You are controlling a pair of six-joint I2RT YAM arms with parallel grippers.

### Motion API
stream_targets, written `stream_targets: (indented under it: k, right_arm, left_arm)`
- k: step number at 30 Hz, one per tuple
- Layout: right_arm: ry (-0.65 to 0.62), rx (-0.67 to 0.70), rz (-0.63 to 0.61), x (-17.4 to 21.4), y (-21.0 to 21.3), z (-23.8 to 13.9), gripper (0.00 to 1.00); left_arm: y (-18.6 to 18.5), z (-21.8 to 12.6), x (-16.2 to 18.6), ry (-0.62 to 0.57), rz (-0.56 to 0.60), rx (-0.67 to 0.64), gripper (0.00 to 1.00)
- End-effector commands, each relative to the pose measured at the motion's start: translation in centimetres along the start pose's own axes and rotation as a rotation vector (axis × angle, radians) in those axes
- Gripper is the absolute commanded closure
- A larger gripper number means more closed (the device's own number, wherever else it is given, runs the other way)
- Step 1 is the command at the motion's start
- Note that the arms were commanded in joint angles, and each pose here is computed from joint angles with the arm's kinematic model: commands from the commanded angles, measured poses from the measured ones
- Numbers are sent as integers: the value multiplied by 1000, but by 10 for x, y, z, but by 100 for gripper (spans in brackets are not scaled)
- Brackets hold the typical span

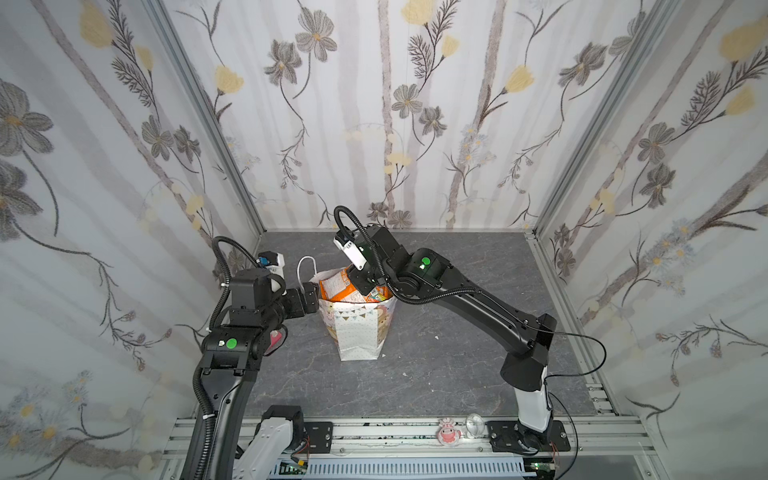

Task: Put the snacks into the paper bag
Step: 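Push the orange pack down into the bag with the right gripper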

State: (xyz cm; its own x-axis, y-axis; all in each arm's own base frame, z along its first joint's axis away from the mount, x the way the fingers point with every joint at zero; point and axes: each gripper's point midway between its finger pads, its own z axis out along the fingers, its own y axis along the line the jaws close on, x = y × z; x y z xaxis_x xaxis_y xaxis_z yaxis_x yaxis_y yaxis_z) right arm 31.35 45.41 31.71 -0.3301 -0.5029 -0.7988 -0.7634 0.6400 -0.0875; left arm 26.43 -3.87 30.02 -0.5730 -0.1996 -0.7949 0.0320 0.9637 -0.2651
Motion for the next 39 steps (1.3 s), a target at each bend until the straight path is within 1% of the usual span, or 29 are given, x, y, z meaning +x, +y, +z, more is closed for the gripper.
stream_targets:
  k: [1, 5, 8, 11, 15, 19, 24, 28, 31, 35, 36, 37, 38, 39]
  right_arm:
    - [-9, -27, -9, -2, 1, 7, 63]
    - [21, -79, -32, 7, 9, 19, 65]
    - [50, -102, -4, 15, 1, 28, 66]
    - [84, -108, 36, 25, -11, 40, 74]
    - [125, -120, 37, 36, -12, 48, 83]
    - [183, -136, 24, 49, -9, 54, 84]
    - [266, -133, 18, 75, -11, 72, 85]
    - [299, -137, 11, 84, -9, 74, 87]
    - [267, -133, 17, 74, -9, 69, 87]
    - [127, -144, 46, 32, -4, 47, 83]
    - [89, -149, 54, 20, -1, 39, 80]
    - [50, -154, 57, 10, 1, 33, 74]
    - [15, -158, 59, -1, 4, 26, 71]
    - [-23, -158, 59, -11, 7, 18, 71]
  left_arm:
    - [-2, -1, -4, -21, 4, 10, 0]
    - [-2, -1, -4, -24, 4, 10, 0]
    - [-1, -3, -6, -29, 3, 7, 0]
    - [-1, -4, -5, -30, 4, 3, 0]
    - [0, -5, -4, -41, 4, 4, 0]
    - [-2, -3, -5, -38, 2, 12, 0]
    - [-3, -2, -6, -37, 4, 18, 0]
    - [-4, -3, -6, -38, 5, 20, 0]
    - [-4, -3, -6, -39, 5, 20, 0]
    - [-5, -4, -9, -41, 6, 22, 0]
    - [-5, -4, -10, -42, 8, 24, 0]
    - [-6, -5, -10, -44, 8, 26, 0]
    - [-6, -5, -11, -46, 10, 27, 0]
    - [-6, -6, -12, -48, 9, 27, 0]
